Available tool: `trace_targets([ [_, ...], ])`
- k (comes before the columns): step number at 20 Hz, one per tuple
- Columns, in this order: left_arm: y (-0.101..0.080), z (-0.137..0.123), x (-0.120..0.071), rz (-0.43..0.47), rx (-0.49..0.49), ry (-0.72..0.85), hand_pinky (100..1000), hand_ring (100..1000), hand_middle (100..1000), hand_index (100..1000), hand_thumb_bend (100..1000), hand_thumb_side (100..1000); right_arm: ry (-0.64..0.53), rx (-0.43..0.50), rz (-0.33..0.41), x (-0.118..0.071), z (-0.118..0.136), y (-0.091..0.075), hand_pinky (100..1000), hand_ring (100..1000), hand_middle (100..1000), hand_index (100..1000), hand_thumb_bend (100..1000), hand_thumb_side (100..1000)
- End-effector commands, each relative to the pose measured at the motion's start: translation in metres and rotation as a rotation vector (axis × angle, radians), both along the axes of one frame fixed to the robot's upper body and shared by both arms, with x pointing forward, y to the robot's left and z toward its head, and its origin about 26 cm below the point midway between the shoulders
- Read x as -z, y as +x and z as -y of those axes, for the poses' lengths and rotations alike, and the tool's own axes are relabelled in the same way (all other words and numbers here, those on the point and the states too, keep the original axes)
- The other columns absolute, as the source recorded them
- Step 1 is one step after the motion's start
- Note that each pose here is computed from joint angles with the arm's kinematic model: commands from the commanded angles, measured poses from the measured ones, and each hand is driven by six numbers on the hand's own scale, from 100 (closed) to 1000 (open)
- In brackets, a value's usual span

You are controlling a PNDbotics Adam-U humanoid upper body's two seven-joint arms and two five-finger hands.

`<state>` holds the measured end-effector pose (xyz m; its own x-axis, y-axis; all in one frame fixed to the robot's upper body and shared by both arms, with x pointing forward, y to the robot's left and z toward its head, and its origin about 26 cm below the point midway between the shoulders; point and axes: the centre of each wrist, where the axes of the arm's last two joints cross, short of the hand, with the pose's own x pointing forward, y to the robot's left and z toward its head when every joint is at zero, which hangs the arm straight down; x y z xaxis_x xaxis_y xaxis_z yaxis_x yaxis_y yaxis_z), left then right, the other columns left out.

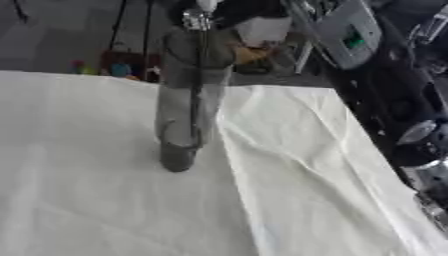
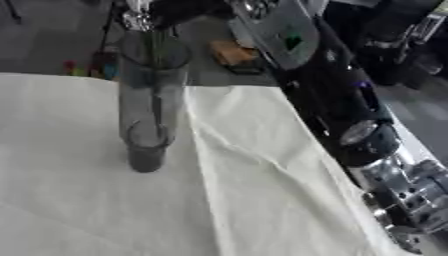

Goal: Arrange flowers into the vase.

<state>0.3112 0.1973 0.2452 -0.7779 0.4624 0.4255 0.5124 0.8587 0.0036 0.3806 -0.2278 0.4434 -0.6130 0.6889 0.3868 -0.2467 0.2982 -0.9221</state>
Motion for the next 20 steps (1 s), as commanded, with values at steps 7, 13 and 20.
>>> trace_targets([
  [7,-0.002,-0.002,-0.007,0.023,0.005,-0.005,869,781,850,928,100,851,-0.040,-0.012,0.029,-0.004,0.002,-0.003,757,913,914,929,349,762],
  [13,-0.002,-0.002,-0.007,0.022,0.006,-0.005,869,781,849,928,100,851,-0.179,-0.006,-0.011,0.008,0.004,0.006,836,976,975,1000,576,778],
  [20,-0.002,-0.001,-0.008,0.025,0.013,-0.002,867,783,848,926,100,849,-0.230,0.009,-0.012,0.006,0.008,0.006,848,986,989,1000,570,773],
])
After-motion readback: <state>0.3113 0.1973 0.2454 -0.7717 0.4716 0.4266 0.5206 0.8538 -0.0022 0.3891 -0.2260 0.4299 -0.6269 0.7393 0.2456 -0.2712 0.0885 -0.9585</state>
